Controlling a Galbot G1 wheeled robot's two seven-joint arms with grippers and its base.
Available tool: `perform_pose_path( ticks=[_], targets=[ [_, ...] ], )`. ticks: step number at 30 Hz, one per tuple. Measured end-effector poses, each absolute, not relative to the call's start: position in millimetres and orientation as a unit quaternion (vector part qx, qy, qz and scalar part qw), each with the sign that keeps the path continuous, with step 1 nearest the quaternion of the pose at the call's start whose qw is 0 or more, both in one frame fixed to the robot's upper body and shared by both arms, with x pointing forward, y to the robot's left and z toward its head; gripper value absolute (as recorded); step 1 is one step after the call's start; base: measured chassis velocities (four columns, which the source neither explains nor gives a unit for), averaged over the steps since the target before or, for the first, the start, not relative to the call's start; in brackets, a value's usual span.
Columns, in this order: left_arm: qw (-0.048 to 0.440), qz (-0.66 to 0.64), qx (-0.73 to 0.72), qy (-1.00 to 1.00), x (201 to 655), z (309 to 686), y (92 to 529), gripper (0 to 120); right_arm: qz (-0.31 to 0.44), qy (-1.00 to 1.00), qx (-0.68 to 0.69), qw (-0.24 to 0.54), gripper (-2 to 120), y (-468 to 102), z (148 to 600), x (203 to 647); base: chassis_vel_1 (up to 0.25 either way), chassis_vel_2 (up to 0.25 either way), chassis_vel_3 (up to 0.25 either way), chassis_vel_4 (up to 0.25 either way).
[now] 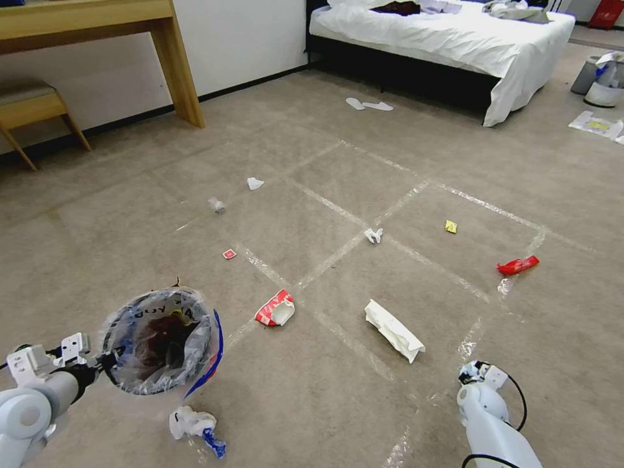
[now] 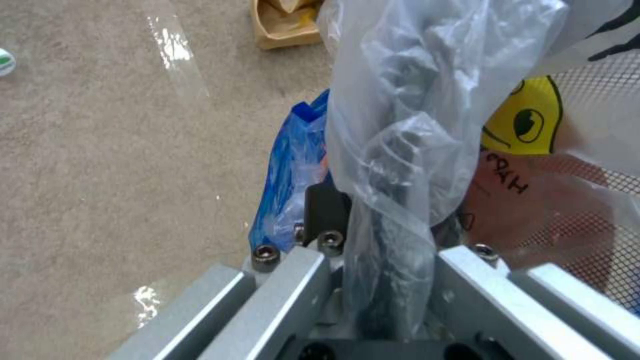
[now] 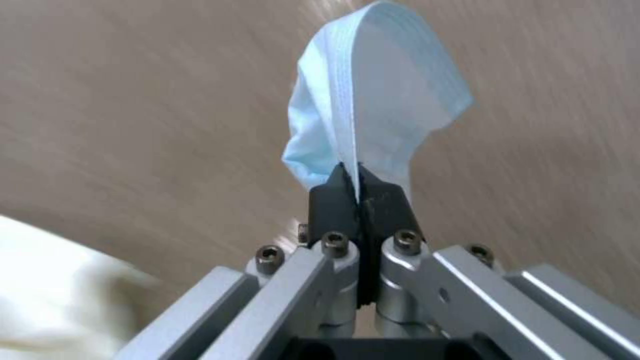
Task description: Pick up the trash bin and place the garbage on the floor into it.
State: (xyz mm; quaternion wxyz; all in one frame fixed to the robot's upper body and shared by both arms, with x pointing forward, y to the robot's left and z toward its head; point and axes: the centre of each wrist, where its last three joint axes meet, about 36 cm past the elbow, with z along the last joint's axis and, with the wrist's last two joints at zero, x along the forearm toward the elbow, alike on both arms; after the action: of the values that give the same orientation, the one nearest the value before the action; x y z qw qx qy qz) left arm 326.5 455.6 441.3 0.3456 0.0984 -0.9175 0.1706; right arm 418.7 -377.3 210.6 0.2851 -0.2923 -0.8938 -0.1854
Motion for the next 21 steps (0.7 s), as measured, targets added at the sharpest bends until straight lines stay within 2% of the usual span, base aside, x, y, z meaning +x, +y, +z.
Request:
perform_pose_path(
  ticks=[1,3,4,6,7,9,11,13,14,16,17,21],
  targets=[
    [0.346,0.171,0.098,-0.917,326.5,441.3,455.6,0,-0.185,-0.894,-0.292,0.285,0,-377.3,210.6,418.7,0.0,0.0,0.0,0.0],
    [0.344,0.171,0.095,-0.918,326.7,441.9,452.6,0,-0.201,-0.929,-0.232,0.206,0,-363.3,251.4,414.8,0.0,0.0,0.0,0.0],
    [0.344,0.171,0.095,-0.918,326.7,441.9,452.6,0,-0.201,-0.929,-0.232,0.206,0,-363.3,251.4,414.8,0.0,0.0,0.0,0.0],
    [0.343,0.173,0.092,-0.919,327.1,442.1,448.6,0,-0.214,-0.956,-0.153,0.127,0,-339.5,295.5,407.9,0.0,0.0,0.0,0.0],
    [0.343,0.173,0.092,-0.919,327.1,442.1,448.6,0,-0.214,-0.956,-0.153,0.127,0,-339.5,295.5,407.9,0.0,0.0,0.0,0.0],
    [0.342,0.174,0.087,-0.919,327.5,442.7,443.3,0,-0.22,-0.973,-0.057,0.039,0,-307.8,350.5,401.4,0.0,0.0,0.0,0.0],
    [0.341,0.174,0.084,-0.92,327.6,443.2,441.1,0,-0.224,-0.974,-0.021,0.013,0,-296.3,368.3,398.8,0.0,0.0,0.0,0.0],
    [0.34,0.173,0.079,-0.921,327.5,445.1,435.5,0,-0.235,-0.967,0.081,-0.047,0,-268.9,407.8,391.5,0.0,0.0,0.0,0.0],
    [0.34,0.173,0.079,-0.921,327.5,445.1,435.5,0,-0.235,-0.967,0.081,-0.047,0,-268.9,407.8,391.5,0.0,0.0,0.0,0.0],
    [0.34,0.172,0.074,-0.922,327.8,447.8,429.1,0,-0.232,-0.948,0.194,-0.102,0,-246.5,441.7,386.8,0.0,0.0,0.0,0.0],
    [0.34,0.172,0.074,-0.922,327.8,447.8,429.1,0,-0.232,-0.948,0.194,-0.102,0,-246.5,441.7,386.8,0.0,0.0,0.0,0.0],
    [0.34,0.17,0.067,-0.923,330.3,451.1,420.6,0,-0.228,-0.905,0.334,-0.13,0,-221.1,477.2,378.7,0.0,0.0,0.0,0.0]
  ],
)
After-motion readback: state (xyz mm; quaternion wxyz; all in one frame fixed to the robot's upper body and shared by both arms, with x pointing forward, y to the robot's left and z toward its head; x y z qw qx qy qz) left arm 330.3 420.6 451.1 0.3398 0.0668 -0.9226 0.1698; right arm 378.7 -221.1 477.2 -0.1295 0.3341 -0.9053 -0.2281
